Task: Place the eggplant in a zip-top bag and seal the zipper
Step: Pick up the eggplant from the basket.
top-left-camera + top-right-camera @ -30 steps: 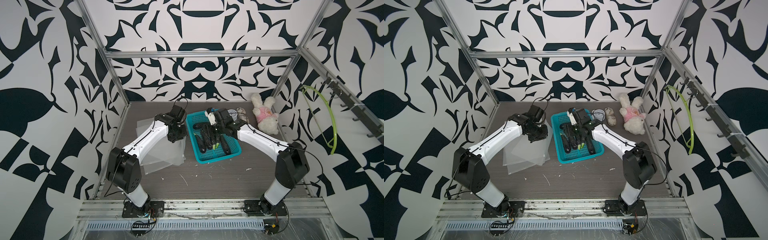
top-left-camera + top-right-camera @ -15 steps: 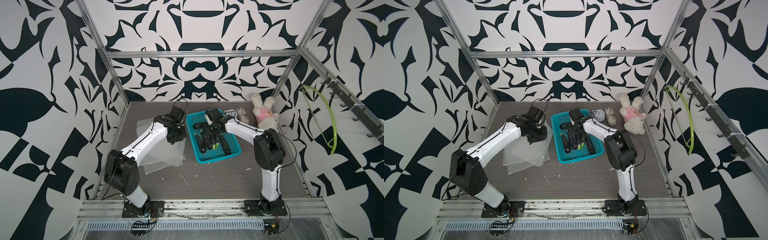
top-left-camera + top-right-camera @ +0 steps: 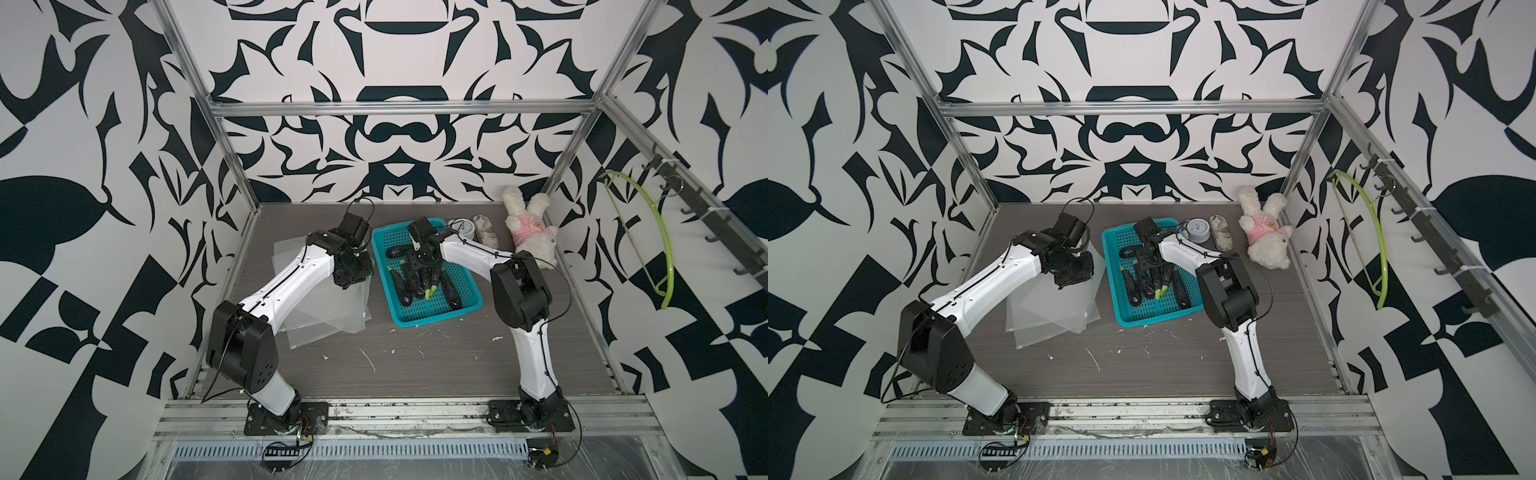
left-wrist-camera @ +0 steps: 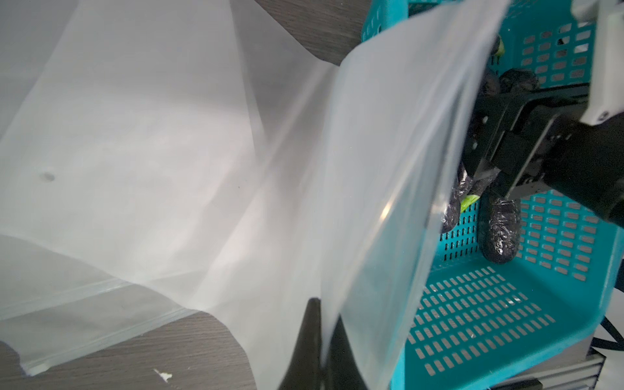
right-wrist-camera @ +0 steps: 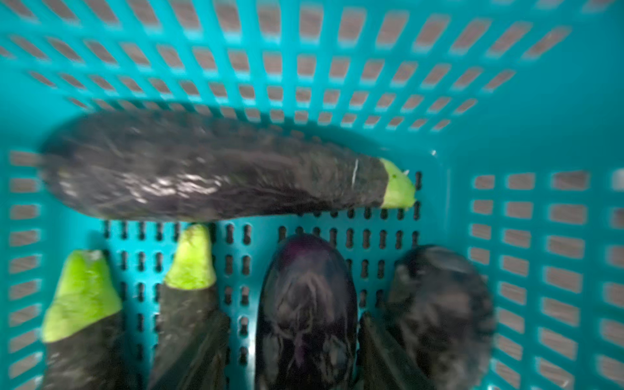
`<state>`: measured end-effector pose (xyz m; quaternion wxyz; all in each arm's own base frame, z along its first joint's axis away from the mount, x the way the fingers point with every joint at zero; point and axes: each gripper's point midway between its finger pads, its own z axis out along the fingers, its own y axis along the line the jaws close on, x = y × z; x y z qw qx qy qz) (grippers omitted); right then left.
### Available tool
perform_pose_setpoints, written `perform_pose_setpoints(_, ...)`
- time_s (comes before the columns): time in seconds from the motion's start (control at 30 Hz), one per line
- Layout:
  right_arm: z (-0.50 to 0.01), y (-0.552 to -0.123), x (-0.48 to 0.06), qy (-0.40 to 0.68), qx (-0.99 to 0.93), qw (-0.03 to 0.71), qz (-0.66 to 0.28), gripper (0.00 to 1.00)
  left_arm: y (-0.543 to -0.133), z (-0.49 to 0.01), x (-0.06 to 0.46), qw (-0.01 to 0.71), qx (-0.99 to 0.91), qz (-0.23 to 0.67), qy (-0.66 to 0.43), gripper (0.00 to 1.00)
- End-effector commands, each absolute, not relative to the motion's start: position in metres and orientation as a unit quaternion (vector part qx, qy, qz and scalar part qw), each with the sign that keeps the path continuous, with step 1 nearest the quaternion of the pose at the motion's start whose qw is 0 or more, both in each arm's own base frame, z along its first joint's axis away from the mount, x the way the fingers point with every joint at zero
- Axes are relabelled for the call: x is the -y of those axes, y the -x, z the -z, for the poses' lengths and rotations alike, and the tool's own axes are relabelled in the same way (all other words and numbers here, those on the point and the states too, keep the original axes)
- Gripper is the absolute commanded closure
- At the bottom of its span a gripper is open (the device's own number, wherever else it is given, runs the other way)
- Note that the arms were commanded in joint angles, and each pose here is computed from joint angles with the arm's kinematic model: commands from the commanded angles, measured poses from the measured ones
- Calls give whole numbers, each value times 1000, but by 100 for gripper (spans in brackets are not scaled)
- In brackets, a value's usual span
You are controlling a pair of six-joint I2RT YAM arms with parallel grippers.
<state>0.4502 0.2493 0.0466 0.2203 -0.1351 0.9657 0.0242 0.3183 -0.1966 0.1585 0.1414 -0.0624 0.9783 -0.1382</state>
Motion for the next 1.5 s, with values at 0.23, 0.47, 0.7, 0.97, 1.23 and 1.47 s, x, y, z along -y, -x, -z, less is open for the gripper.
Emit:
perform_pose_setpoints(0.23,-71,-455,-247,101,-967,234,-29,47,-314,-163,193,147,-978,134,66,100)
perform_pose_setpoints(0.47,-79,-456,-241,81,-966,240,-46,53,-314,-161,193,146,-976,140,77,100)
perform_pose_setpoints(0.7,-104,-454,-242,72,-956,276,-76,55,-314,-160,199,134,-976,151,75,100)
perform_pose_setpoints(0.97,-147,-453,-240,48,-927,350,-126,56,-313,-159,197,118,-979,146,79,100)
perform_pose_setpoints(1.23,-203,-445,-243,13,-888,397,-230,57,-316,-162,212,106,-973,190,74,100)
perform_pose_setpoints(1.47,-256,-433,-251,-12,-840,429,-332,58,-318,-162,227,99,-966,230,68,100)
